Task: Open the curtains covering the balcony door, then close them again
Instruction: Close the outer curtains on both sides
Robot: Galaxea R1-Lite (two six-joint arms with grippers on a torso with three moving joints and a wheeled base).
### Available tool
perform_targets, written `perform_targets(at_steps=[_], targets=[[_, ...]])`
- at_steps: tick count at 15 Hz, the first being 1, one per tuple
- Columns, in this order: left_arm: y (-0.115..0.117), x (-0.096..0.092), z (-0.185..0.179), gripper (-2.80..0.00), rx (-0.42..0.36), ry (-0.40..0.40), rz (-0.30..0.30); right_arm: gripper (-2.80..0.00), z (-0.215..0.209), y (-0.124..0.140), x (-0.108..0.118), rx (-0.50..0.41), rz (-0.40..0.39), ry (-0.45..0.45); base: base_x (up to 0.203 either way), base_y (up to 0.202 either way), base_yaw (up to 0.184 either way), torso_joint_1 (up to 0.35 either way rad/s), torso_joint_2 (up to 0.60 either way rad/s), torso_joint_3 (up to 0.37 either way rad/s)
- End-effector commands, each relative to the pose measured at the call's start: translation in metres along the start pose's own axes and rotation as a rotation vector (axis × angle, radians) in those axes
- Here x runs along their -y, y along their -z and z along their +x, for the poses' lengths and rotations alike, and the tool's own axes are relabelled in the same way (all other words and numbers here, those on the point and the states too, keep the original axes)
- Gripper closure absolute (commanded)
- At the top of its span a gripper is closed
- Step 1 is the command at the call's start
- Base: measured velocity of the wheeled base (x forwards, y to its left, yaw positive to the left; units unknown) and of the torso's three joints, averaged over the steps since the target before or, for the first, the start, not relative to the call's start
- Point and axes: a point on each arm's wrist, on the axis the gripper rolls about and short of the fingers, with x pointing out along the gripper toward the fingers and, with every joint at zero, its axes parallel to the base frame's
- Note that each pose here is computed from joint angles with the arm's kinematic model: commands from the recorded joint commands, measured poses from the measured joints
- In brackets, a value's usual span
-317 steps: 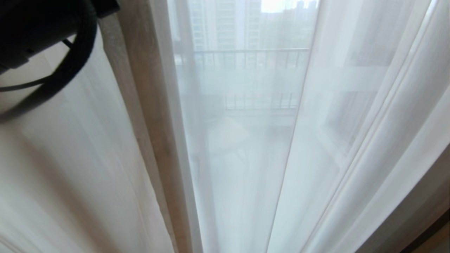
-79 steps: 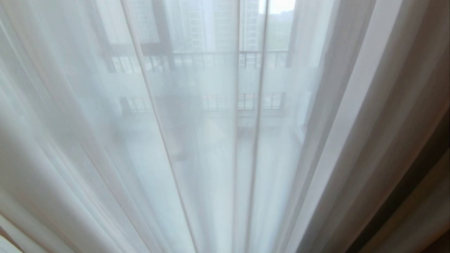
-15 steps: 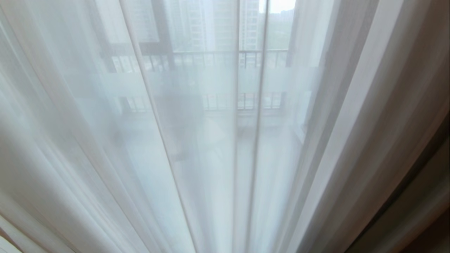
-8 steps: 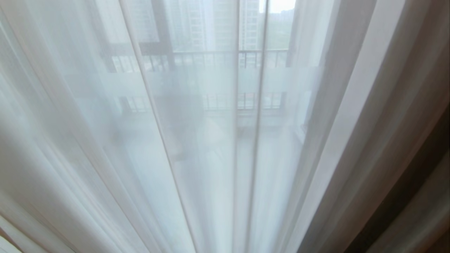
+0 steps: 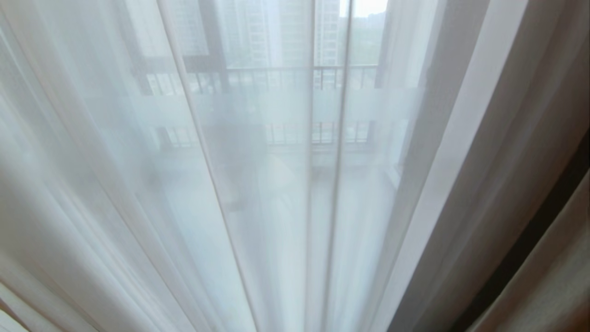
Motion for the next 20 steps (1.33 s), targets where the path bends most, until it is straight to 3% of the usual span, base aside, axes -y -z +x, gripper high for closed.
perform_targets(at_steps=[1, 8, 20], targets=[[0.0, 0.0, 0.0, 0.0, 0.001, -0.001, 0.0, 0.0, -0.008, -0.003, -0.007, 0.01, -0.001, -0.043, 0.0, 0.0, 0.0, 0.0, 0.0, 0.0], [0.0, 0.0, 0.0, 0.0, 0.001, -0.002, 0.0, 0.0, -0.018, -0.005, -0.037, 0.012, -0.023, -0.277, 0.0, 0.0, 0.0, 0.0, 0.0, 0.0], [0.0, 0.0, 0.0, 0.0, 0.001, -0.001, 0.0, 0.0, 0.0, 0.026, -0.086, -0.061, -0.106, -0.528, 0.0, 0.0, 0.0, 0.0, 0.0, 0.0]])
